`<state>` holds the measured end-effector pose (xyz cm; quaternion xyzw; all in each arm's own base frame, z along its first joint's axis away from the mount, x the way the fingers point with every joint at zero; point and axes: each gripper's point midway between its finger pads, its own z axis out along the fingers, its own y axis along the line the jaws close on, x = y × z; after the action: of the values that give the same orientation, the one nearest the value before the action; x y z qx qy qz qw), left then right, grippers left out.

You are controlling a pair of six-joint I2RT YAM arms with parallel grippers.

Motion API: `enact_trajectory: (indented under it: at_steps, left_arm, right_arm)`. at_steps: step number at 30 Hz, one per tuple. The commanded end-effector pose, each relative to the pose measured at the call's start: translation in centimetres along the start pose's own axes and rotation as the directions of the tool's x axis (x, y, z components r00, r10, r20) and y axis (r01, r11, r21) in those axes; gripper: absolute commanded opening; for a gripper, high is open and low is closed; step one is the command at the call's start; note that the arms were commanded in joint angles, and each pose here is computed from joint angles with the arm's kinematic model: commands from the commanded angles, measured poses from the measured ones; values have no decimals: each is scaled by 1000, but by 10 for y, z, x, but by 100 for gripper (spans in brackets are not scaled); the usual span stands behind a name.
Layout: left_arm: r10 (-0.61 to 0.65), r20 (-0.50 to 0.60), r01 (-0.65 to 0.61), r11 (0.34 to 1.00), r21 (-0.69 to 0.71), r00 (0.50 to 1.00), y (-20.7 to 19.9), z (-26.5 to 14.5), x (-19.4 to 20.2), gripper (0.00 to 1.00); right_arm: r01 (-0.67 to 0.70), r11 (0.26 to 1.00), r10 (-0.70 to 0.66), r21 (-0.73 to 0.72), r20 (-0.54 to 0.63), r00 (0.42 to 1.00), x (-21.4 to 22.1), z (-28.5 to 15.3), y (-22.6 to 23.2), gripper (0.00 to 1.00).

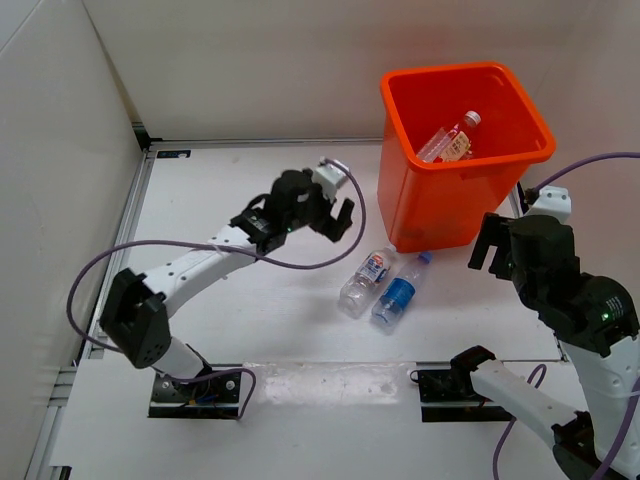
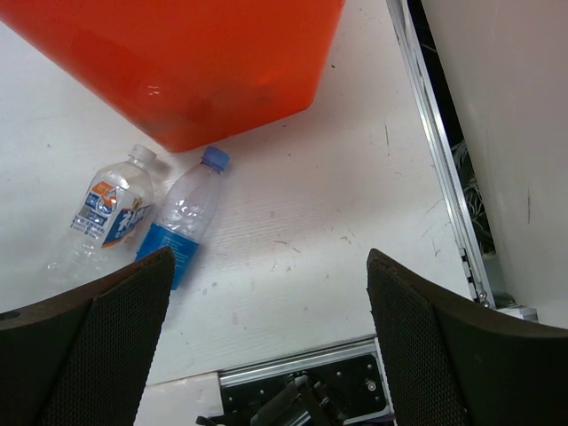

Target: Put the plastic bottles in the bin

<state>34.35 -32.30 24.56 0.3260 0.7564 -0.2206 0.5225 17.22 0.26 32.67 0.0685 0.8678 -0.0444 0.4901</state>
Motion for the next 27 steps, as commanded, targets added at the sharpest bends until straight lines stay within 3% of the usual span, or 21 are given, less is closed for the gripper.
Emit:
enact_trajectory:
  at_steps: [1,14,23,27]
  left_arm:
    - [-60,-109,69,994,86,992,-35,7,41,100]
    - [-90,-257,155,957,246,962,-99,55,70,100]
    - [-82,-443,232,926,298,893,-126,58,127,100]
    - [-82,-478,232,936,266,875,-125,64,140,100]
  right_arm:
    - [2,1000,-2,-11,38,999,-6,-1,1,90]
    - [6,1000,-6,-15,17,1000,8,-4,-3,90]
    - [11,1000,-11,-11,12,1000,12,-4,-5,90]
    - [19,1000,-19,-14,11,1000,12,-4,-4,90]
